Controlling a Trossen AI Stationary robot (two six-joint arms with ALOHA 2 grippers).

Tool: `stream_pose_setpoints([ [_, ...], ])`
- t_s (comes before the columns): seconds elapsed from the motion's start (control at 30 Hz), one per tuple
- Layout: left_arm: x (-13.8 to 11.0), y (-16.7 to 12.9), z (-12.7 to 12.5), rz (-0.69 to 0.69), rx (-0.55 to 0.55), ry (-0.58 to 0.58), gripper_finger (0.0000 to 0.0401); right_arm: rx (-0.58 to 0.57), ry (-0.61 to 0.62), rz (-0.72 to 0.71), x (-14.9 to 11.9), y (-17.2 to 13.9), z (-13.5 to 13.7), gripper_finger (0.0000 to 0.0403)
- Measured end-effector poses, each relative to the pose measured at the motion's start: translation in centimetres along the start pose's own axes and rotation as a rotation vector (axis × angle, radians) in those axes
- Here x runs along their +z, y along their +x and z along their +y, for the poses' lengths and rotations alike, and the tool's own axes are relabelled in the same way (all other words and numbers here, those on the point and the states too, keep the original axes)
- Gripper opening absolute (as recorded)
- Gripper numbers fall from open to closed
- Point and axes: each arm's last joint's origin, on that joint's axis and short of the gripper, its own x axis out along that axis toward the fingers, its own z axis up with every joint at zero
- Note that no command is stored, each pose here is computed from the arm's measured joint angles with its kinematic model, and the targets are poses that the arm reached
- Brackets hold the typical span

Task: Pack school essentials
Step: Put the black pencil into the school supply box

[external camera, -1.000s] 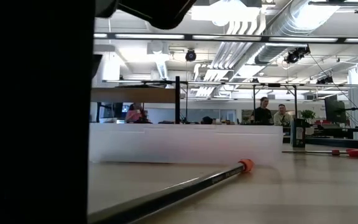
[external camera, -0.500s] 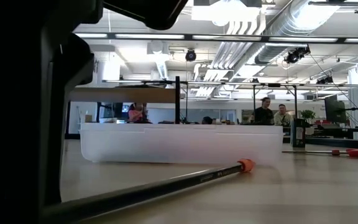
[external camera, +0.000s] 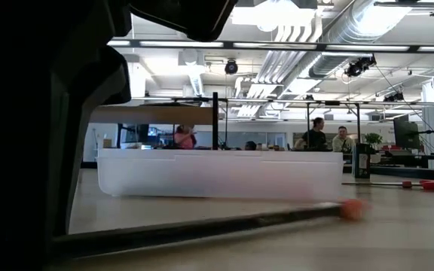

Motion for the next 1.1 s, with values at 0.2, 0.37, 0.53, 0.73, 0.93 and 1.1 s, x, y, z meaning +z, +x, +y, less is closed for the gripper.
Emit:
stream_pose_setpoints([
  [0.2, 0.0, 0.0, 0.0, 0.0, -0.001, 0.045, 0.0007, 0.003, 0.0, 0.002, 0.0, 0.0, 0.0, 0.0144],
  [0.37, 0.0, 0.0, -0.1, -0.005, -0.011, 0.07, 0.0005, 0.003, 0.0, 0.003, 0.0, 0.0, 0.0, 0.0144],
  [0.53, 0.3, -0.3, -0.4, -0.019, -0.03, 0.086, 0.0004, 0.003, 0.0, 0.002, 0.0, 0.0, 0.0, 0.0144],
  [0.73, 0.7, -0.9, -0.9, -0.05, -0.045, 0.098, 0.0003, 0.003, -0.009, 0.002, 0.0, 0.0, 0.0, 0.0144],
  [0.93, 1.1, -1.3, -1.4, -0.079, -0.068, 0.094, 0.0003, 0.004, -0.033, 0.001, 0.0, -0.1, 0.0, 0.0144],
  [1.1, 1.4, -1.6, -1.3, -0.092, -0.072, 0.092, 0.0002, 0.011, -0.027, -0.009, 0.0, -0.6, -0.4, 0.0144],
])
